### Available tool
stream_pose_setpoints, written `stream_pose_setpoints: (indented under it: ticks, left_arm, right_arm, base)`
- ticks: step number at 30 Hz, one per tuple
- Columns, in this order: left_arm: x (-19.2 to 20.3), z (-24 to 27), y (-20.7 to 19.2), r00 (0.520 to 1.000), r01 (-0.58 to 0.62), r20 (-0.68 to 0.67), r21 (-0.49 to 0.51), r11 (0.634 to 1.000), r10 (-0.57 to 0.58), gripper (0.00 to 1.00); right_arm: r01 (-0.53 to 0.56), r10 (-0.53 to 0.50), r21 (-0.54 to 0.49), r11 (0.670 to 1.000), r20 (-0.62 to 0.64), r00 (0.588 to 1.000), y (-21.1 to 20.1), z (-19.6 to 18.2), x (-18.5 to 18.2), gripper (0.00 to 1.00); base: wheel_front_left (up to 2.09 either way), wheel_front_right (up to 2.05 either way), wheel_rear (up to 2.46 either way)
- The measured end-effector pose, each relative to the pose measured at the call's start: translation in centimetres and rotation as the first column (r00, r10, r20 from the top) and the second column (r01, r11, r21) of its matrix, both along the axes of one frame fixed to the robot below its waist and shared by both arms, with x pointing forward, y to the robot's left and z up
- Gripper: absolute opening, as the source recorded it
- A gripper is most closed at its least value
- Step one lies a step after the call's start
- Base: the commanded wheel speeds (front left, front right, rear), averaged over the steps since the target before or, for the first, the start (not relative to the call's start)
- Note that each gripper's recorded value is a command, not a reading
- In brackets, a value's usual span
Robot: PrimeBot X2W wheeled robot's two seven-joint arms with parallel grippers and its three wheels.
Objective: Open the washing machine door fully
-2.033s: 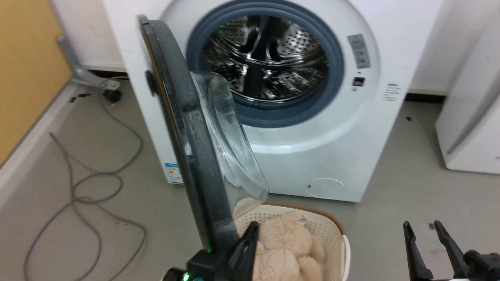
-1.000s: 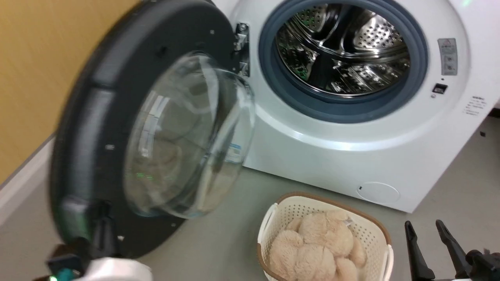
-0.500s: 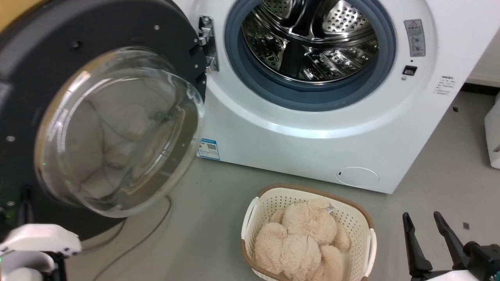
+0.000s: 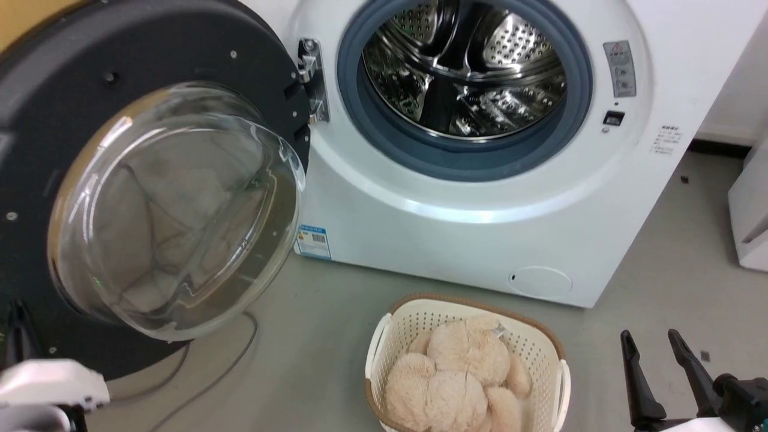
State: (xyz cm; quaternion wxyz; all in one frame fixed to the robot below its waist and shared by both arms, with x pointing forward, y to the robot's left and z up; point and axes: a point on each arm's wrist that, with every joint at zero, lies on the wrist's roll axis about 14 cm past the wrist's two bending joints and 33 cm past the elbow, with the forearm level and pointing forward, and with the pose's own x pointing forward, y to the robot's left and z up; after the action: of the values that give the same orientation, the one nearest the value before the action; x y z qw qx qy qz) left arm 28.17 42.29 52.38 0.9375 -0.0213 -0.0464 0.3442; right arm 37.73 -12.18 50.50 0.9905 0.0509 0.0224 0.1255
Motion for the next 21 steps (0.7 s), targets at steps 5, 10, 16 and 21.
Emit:
stream_pose_setpoints:
  ticks: [5,10,16,21]
  left_arm:
    - [-2.3,-1.5,-2.5,1.000,0.003,0.014,-0.047,0.999,-0.002,0.45]
    - [-4.3,-3.1,-5.3,1.000,0.024,-0.013,-0.062,0.998,-0.025,1.00]
    - [-3.8,-2.9,-9.6,0.991,0.131,-0.019,-0.028,0.991,-0.132,1.00]
    - [-2.1,-1.8,-13.0,0.971,0.240,0.002,-0.003,0.971,-0.240,1.00]
  right_arm:
    - [0.003,-0.003,-0.001,1.000,0.027,1.000,-0.1,0.9,-0.2,1.00]
    - [0.002,-0.002,-0.003,1.000,0.049,0.999,-0.1,1.6,-0.4,1.00]
    - [0.009,-0.008,-0.014,1.000,0.058,0.998,-0.4,2.1,-1.0,1.00]
    - [0.025,-0.023,-0.025,0.999,0.078,0.997,-0.9,2.8,-1.4,1.00]
  base:
    - [0.00,0.00,0.00]
    - [0.00,0.00,0.00]
    - [0.00,0.00,0.00]
    - [0.00,0.00,0.00]
